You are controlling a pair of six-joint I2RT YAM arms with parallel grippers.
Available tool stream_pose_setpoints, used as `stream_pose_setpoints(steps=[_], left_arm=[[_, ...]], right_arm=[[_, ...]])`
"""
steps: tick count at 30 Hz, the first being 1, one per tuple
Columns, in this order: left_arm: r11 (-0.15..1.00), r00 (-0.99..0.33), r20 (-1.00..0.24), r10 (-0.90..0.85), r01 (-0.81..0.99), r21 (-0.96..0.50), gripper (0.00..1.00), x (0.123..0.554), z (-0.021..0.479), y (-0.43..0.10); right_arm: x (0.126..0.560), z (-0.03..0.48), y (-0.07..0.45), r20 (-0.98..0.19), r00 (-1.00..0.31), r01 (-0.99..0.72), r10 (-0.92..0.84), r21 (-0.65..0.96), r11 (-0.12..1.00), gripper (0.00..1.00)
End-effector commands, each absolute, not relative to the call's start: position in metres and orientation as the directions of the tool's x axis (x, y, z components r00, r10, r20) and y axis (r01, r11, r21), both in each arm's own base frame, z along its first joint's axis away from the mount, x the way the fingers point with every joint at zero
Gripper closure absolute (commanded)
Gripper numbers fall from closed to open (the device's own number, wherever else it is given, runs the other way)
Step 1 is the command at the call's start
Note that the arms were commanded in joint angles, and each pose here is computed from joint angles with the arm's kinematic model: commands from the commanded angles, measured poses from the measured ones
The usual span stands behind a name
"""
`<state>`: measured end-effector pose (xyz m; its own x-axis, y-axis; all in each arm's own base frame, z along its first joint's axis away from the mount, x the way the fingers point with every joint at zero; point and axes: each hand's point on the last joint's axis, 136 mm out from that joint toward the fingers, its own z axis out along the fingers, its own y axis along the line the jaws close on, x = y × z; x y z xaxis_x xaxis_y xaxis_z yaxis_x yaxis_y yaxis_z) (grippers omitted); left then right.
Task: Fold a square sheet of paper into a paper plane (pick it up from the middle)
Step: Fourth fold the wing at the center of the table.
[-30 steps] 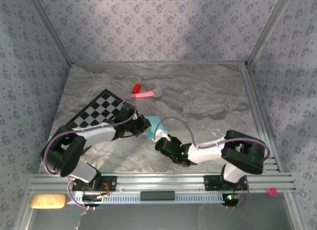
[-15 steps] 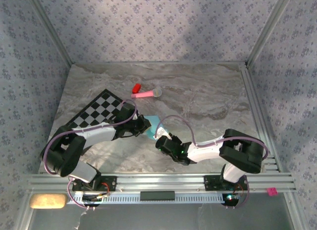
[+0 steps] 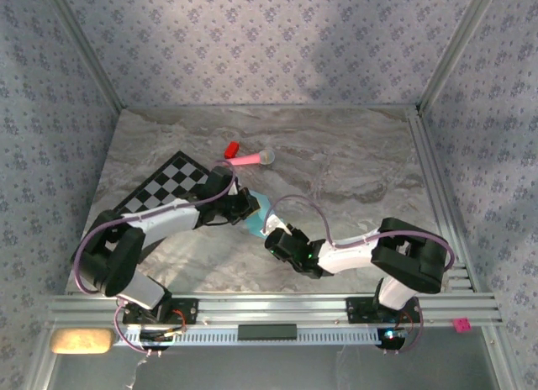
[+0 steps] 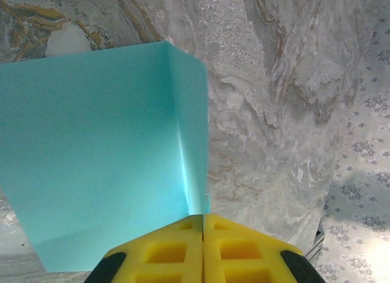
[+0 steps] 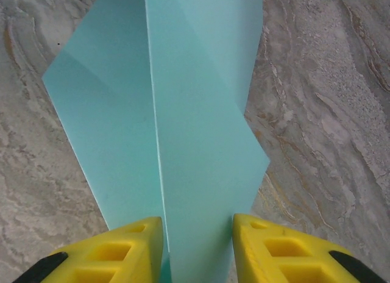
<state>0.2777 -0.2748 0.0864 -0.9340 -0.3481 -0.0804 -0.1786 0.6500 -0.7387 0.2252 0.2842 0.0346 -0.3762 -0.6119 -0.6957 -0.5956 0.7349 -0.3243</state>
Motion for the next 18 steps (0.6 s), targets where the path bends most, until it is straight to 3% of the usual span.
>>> stream_pose_setpoints(steps=[1, 12, 18], left_arm=[[0.669, -0.951, -0.063, -0.301, -0.164, -0.725, 0.92, 0.2745, 0.0843, -0.2767], [0.671, -0.953, -0.06, -0.297, -0.164, -0.723, 0.91, 0.2773, 0.0842, -0.2747], [0.672, -0.952, -0.06, -0.3, -0.166, -0.722, 0.91, 0.2785, 0.084, -0.2735]], right_arm=[[0.2265, 0.0433, 0.2884, -0.713, -0.366, -0.606, -0.598, -0.305, 0.735, 0.66], [0.2275, 0.0415, 0.286, -0.706, -0.384, -0.603, -0.595, -0.296, 0.741, 0.78], [0.2251, 0.0393, 0.2853, -0.708, -0.409, -0.602, -0.575, -0.264, 0.753, 0.78]])
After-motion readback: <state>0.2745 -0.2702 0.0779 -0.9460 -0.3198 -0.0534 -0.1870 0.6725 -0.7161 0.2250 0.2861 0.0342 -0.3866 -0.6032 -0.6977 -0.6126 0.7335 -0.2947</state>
